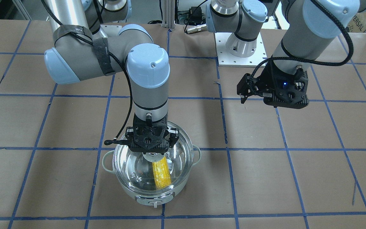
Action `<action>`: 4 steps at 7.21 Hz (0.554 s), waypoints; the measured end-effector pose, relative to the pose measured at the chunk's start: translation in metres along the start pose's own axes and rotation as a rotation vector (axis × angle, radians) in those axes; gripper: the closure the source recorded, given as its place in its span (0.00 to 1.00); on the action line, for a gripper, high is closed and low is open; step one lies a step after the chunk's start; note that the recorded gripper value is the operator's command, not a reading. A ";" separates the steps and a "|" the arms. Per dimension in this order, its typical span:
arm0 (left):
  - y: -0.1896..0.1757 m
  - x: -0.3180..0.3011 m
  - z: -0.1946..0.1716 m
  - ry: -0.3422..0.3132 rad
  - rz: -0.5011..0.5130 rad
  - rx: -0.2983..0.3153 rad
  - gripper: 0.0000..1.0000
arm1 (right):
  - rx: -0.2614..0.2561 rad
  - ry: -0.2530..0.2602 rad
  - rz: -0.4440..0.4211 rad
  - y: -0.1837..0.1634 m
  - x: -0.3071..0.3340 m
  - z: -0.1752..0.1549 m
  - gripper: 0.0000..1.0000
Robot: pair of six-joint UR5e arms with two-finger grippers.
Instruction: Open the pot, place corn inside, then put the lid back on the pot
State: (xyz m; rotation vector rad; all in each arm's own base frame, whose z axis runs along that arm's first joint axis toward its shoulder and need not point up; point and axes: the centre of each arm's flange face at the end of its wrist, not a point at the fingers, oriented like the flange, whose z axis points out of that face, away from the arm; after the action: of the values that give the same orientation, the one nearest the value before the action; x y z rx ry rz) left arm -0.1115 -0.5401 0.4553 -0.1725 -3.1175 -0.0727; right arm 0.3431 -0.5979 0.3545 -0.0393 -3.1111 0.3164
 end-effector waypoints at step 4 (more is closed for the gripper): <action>-0.005 -0.006 -0.005 -0.009 -0.061 0.007 0.00 | 0.005 -0.001 0.003 -0.003 0.001 0.004 0.64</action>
State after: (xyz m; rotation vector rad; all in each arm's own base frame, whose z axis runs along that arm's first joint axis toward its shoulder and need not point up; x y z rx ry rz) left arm -0.1058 -0.5460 0.4597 -0.0783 -3.1318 -0.0617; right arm 0.3423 -0.6016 0.3515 -0.0438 -3.1119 0.3240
